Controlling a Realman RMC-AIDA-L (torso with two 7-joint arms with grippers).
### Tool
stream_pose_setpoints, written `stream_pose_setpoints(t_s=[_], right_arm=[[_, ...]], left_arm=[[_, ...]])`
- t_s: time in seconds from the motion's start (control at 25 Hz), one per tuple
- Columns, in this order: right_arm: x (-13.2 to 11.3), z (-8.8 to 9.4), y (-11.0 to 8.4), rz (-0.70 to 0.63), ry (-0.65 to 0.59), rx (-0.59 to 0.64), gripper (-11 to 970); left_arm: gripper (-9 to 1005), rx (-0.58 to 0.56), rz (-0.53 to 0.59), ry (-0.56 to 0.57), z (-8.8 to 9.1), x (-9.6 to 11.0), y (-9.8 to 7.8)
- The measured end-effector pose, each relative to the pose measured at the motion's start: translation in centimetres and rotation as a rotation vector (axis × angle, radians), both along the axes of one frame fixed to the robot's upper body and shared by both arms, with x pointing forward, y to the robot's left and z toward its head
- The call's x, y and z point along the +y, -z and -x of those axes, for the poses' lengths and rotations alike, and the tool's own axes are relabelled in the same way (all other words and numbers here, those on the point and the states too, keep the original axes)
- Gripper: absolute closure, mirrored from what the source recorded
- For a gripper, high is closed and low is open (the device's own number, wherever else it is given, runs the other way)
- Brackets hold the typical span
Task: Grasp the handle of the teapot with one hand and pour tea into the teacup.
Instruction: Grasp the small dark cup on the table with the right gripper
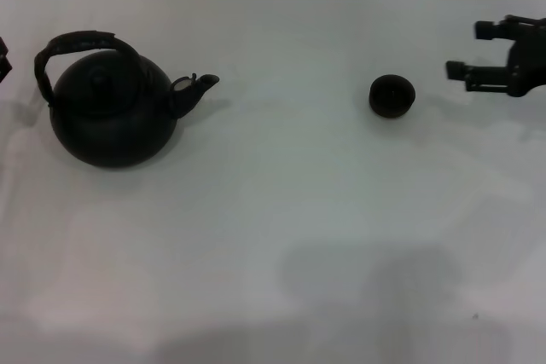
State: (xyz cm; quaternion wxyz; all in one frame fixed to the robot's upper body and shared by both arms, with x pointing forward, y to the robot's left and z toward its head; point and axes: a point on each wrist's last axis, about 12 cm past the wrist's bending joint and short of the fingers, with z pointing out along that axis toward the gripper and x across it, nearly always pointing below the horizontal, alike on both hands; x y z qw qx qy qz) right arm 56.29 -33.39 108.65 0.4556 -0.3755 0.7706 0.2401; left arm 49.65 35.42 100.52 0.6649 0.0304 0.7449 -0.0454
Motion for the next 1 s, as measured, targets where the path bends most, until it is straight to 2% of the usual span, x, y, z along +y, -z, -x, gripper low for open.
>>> stream_pose_setpoints(t_s=[0.16, 0.4, 1.0], right_arm=[[1.9, -1.1, -0.2, 0.074, -0.065, 0.022, 110], [4.7, -2.3, 0.6, 0.215, -0.141, 0.052, 106], [7.7, -3.7, 1.0, 0.342, -0.195, 0.049, 107]], left_arm=[[117, 0.0, 0.0, 0.001, 0.0, 0.0, 0.0], [117, 0.001, -0.001, 0.002, 0.0, 0.0, 0.0], [116, 0.005, -0.005, 0.005, -0.6, -0.2, -0.1]])
